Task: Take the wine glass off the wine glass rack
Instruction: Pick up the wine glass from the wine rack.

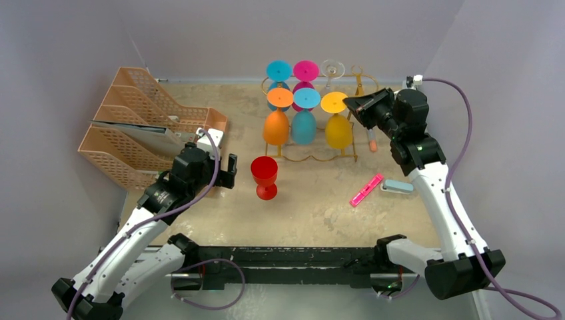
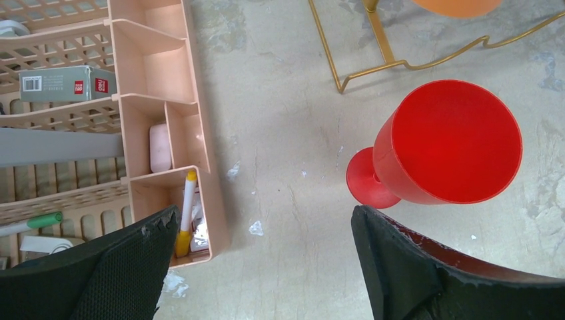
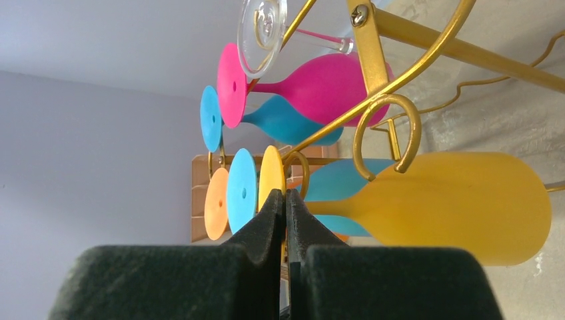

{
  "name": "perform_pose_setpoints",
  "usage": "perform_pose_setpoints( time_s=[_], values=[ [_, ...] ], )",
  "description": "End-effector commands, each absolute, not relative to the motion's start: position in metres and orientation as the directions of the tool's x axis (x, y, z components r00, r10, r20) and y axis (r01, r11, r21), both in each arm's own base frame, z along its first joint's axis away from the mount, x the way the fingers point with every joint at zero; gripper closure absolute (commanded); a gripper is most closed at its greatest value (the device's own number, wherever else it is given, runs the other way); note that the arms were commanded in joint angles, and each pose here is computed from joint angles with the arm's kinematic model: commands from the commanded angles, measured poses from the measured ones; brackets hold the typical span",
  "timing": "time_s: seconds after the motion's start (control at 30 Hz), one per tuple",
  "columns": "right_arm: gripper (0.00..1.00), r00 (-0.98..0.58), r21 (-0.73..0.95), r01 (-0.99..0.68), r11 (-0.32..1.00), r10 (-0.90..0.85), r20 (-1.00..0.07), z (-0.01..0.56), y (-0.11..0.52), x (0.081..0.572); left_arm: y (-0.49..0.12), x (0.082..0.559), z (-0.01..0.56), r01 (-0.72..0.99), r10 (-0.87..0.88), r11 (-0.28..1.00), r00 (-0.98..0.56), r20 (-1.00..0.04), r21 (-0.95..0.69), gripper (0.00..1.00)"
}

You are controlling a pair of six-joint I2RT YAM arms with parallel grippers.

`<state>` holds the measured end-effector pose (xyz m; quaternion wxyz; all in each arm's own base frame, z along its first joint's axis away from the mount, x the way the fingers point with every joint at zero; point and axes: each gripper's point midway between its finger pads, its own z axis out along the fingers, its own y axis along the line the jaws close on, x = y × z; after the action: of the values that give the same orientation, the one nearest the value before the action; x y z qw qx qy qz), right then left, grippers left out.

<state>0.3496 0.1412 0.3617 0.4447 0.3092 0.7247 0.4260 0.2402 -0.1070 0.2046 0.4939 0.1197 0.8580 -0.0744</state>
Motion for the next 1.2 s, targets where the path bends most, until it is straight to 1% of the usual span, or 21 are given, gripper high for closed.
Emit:
perform_pose_setpoints(
  time_s=[0.0, 0.2, 0.37, 0.5, 0.6, 0.63, 0.77, 1.0, 1.17],
  values=[
    [1.0, -0.397, 0.903, -0.01, 0.43, 0.827, -0.399, 0.388, 0.141, 0.341, -0.103, 0.247, 0.221, 0.256, 0.123, 0.967, -0.444, -0.887, 0.006, 0.01],
    [1.0, -0.435, 0.886, -0.045, 0.462, 0.789, -0.434, 0.393, 0.145, 0.33, -0.109, 0.248, 0.218, 0.288, 0.139, 0.958, -0.444, -0.885, 0.006, 0.0],
    [1.0, -0.453, 0.888, -0.036, 0.458, 0.785, -0.422, 0.387, 0.147, 0.325, -0.109, 0.249, 0.22, 0.282, 0.133, 0.96, -0.452, -0.882, 0.001, 0.0],
    [1.0, -0.441, 0.905, -0.043, 0.424, 0.804, -0.398, 0.386, 0.147, 0.324, -0.114, 0.244, 0.223, 0.31, 0.124, 0.951, -0.445, -0.887, -0.022, 0.0],
    [1.0, -0.452, 0.909, -0.07, 0.411, 0.799, -0.396, 0.391, 0.15, 0.32, -0.131, 0.234, 0.233, 0.377, 0.072, 0.919, -0.452, -0.889, -0.117, 0.0],
    [1.0, -0.457, 0.903, -0.082, 0.422, 0.789, -0.41, 0.393, 0.151, 0.318, -0.137, 0.229, 0.238, 0.396, 0.052, 0.905, -0.462, -0.885, -0.154, 0.0],
    [1.0, -0.475, 0.895, -0.107, 0.432, 0.769, -0.428, 0.396, 0.153, 0.31, -0.151, 0.211, 0.261, 0.435, -0.023, 0.858, -0.502, -0.865, -0.275, 0.0],
    [1.0, -0.533, 0.893, -0.118, 0.435, 0.73, -0.427, 0.387, 0.16, 0.292, -0.175, 0.188, 0.296, 0.501, -0.111, 0.75, -0.547, -0.829, -0.431, 0.0],
    [1.0, -0.555, 0.89, -0.129, 0.438, 0.712, -0.431, 0.383, 0.162, 0.284, -0.193, 0.181, 0.309, 0.527, -0.16, 0.666, -0.59, -0.791, -0.528, 0.04]
  ],
)
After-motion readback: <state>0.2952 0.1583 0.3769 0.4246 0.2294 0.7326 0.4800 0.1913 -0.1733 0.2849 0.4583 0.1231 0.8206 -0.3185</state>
